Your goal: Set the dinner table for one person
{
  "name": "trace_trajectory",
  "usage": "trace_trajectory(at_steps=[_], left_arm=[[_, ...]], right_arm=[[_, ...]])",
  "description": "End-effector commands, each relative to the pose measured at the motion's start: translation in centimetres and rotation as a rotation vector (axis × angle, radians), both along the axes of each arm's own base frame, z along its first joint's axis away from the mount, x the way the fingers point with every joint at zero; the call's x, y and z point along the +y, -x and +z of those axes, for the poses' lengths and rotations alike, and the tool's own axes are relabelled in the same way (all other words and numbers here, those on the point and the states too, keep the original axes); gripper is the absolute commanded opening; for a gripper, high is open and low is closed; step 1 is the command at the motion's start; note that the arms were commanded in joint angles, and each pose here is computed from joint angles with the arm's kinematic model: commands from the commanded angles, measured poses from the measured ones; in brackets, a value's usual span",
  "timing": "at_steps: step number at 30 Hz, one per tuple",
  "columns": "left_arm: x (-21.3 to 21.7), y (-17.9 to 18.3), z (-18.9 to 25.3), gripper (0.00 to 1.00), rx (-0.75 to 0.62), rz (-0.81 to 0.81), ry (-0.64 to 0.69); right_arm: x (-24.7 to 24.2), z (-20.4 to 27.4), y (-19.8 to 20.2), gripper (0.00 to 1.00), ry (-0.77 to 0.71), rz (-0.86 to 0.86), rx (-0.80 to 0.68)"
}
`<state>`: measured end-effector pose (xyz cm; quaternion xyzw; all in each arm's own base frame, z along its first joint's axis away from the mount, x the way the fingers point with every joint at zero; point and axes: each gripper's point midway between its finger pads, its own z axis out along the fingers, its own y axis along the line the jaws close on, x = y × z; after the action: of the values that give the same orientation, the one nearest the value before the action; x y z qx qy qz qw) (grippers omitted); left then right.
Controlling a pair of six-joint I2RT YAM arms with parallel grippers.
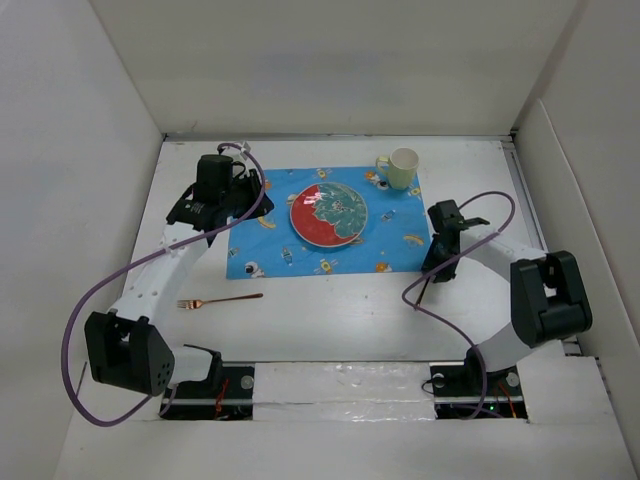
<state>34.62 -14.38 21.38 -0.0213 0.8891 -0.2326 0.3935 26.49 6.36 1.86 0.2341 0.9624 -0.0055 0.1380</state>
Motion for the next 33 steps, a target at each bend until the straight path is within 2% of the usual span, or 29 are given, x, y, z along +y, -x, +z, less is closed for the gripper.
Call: trace_trajectory(at_steps=[1, 4, 7, 8, 14, 19, 20, 24, 29, 33], left_arm=[[0.2, 0.1, 1.9, 0.19, -0.064, -0.003, -0.006], [0.3, 0.0, 2.1, 0.19, -0.070, 0.003, -0.009], [0.4, 0.0, 2.0, 0.19, -0.066, 0.008, -0.013], [0.4, 0.0, 2.0, 0.19, -0.066, 0.010, -0.015], [0.5, 0.1, 2.0, 0.19, -0.066, 0.012, -0.018], [0.3, 0.1, 1.6, 0.19, -0.050, 0.009, -0.011], [0.2, 0.1, 1.5, 0.19, -0.047, 0.006, -0.007], [0.0, 0.0, 1.5, 0.19, -0.039, 0.011, 0.009], [0.5, 0.1, 1.4, 0.19, -0.026, 0.050, 0.010], [0.9, 0.7, 1.6, 0.18, -0.019, 0.081, 0.018]], right_arm=[[-0.8, -0.5, 0.3, 0.36, 0.039, 0.010, 0.048], [-0.3, -0.6, -0.2, 0.32, 0.020, 0.036, 0.054], [-0.3, -0.8, -0.1, 0.12, 0.005, 0.056, 0.066], [-0.7, -0.8, -0.1, 0.00, 0.008, 0.054, 0.071], [-4.1, 1.9, -0.5, 0.00, 0.082, 0.002, -0.003], [-5.3, 10.2, -3.9, 0.00, 0.134, 0.034, -0.220], [-4.1, 12.4, -5.4, 0.00, 0.080, 0.070, -0.275], [1.1, 14.5, -8.0, 0.00, -0.040, 0.247, -0.309], [9.4, 13.2, -9.7, 0.00, -0.190, 0.481, -0.292], [12.6, 11.3, -11.0, 0.00, -0.209, 0.560, -0.271]])
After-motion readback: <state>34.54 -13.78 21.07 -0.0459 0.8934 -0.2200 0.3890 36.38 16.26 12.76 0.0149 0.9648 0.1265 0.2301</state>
